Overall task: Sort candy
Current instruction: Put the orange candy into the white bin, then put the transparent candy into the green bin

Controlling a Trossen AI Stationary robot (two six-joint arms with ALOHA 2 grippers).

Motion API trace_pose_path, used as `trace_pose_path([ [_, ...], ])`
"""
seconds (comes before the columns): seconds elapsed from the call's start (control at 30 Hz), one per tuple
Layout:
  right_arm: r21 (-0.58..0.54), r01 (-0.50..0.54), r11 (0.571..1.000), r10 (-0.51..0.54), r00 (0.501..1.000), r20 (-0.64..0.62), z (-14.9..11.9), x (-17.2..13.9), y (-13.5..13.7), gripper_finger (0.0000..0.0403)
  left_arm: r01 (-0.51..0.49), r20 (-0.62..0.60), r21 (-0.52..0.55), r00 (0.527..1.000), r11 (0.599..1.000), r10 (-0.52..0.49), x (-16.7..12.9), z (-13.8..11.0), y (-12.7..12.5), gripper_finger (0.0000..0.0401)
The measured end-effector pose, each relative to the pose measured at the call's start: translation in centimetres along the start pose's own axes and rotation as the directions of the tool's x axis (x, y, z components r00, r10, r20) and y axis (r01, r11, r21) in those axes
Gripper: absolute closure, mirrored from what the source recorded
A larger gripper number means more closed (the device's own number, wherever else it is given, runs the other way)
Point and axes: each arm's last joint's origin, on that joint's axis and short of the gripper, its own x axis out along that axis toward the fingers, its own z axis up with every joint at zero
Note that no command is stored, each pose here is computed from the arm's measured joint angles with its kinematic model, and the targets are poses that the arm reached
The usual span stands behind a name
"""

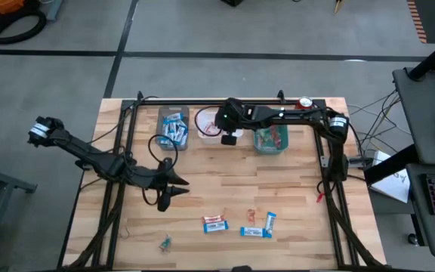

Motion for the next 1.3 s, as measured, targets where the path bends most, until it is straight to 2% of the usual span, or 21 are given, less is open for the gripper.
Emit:
trace_pose_path([
  [0.3,0.085,0.006,0.996,-0.006,1.0,0.006,0.0,-0.4,-0.4,0.0267,0.01,-0.056,-0.151,0.998,0.989,-0.019,0.3,-1.1,-0.9,0.0283],
  [0.43,0.129,-0.003,0.992,-0.002,0.999,0.04,0.7,-2.0,0.1,0.0256,-0.016,-0.136,-0.259,0.991,0.966,-0.02,0.4,-2.5,-1.5,0.0284],
  [0.63,0.141,-0.043,0.989,0.033,0.997,0.07,1.7,-4.4,1.8,0.0255,-0.054,-0.251,-0.418,0.966,0.907,-0.058,0.6,-4.8,-3.1,0.0294],
  [0.77,0.139,-0.154,0.978,0.147,0.988,0.054,1.7,-6.6,3.1,0.0255,-0.101,-0.332,-0.465,0.941,0.88,-0.067,0.7,-6.1,-4.3,0.0304],
  [0.9,0.164,-0.351,0.922,0.352,0.936,0.025,1.2,-8.5,4.5,0.026,-0.153,-0.397,-0.454,0.917,0.878,-0.046,0.8,-6.3,-6.0,0.0311],
  [1.07,0.232,-0.568,0.79,0.59,0.807,-0.036,0.4,-10.1,7.1,0.026,-0.248,-0.495,-0.408,0.869,0.879,0.016,0.7,-6.4,-8.0,0.0315],
  [1.2,0.271,-0.598,0.754,0.643,0.756,-0.124,-0.1,-11.2,9.6,0.0254,-0.344,-0.581,-0.389,0.812,0.855,0.063,0.8,-6.6,-9.2,0.0315],
  [1.3,0.287,-0.606,0.742,0.66,0.737,-0.149,0.0,-12.0,11.4,0.0251,-0.36,-0.603,-0.376,0.795,0.854,0.07,1.1,-6.6,-10.3,0.0306],
])
